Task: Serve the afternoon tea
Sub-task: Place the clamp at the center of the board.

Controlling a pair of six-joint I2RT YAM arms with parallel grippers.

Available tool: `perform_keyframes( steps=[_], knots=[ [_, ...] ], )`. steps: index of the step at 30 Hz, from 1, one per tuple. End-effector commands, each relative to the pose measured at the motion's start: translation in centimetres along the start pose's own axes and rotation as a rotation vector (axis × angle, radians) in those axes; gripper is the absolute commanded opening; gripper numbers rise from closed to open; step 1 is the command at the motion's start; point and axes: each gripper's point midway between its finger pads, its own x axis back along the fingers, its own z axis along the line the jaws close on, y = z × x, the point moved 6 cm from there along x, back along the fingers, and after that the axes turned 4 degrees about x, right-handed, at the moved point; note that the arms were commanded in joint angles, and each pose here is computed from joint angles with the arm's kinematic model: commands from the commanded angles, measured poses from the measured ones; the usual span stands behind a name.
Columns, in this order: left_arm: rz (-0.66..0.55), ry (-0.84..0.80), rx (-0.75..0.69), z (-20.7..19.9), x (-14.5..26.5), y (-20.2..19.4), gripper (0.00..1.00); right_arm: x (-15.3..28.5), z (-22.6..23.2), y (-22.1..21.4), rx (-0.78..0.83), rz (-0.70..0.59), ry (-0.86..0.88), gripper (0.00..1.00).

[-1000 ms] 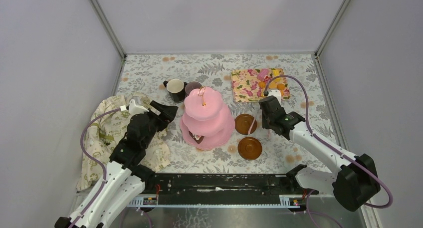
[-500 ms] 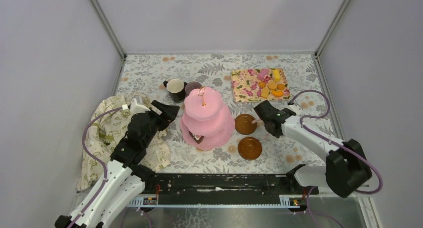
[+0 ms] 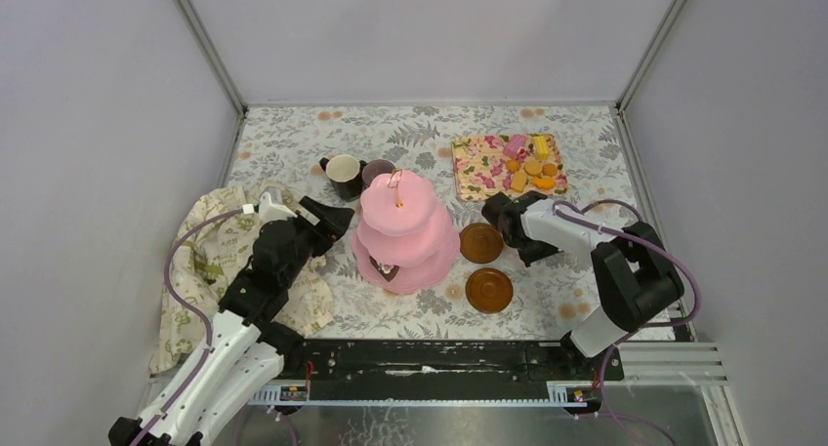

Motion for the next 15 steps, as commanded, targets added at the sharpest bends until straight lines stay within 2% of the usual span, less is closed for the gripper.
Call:
perform_keyframes(
  steps=[1, 15],
  knots=[
    [0.001, -0.049, 0.005, -0.7, -0.4, -0.1, 0.83, 1.1, 2.5, 1.1, -0.163, -0.057, 0.019, 0.07],
    [-0.001, -0.035, -0.008, -0.6, -0.1, 0.0, 0.83, 2.5, 7.5, -1.9, -0.242, 0.077, 0.002, 0.07]
  ],
)
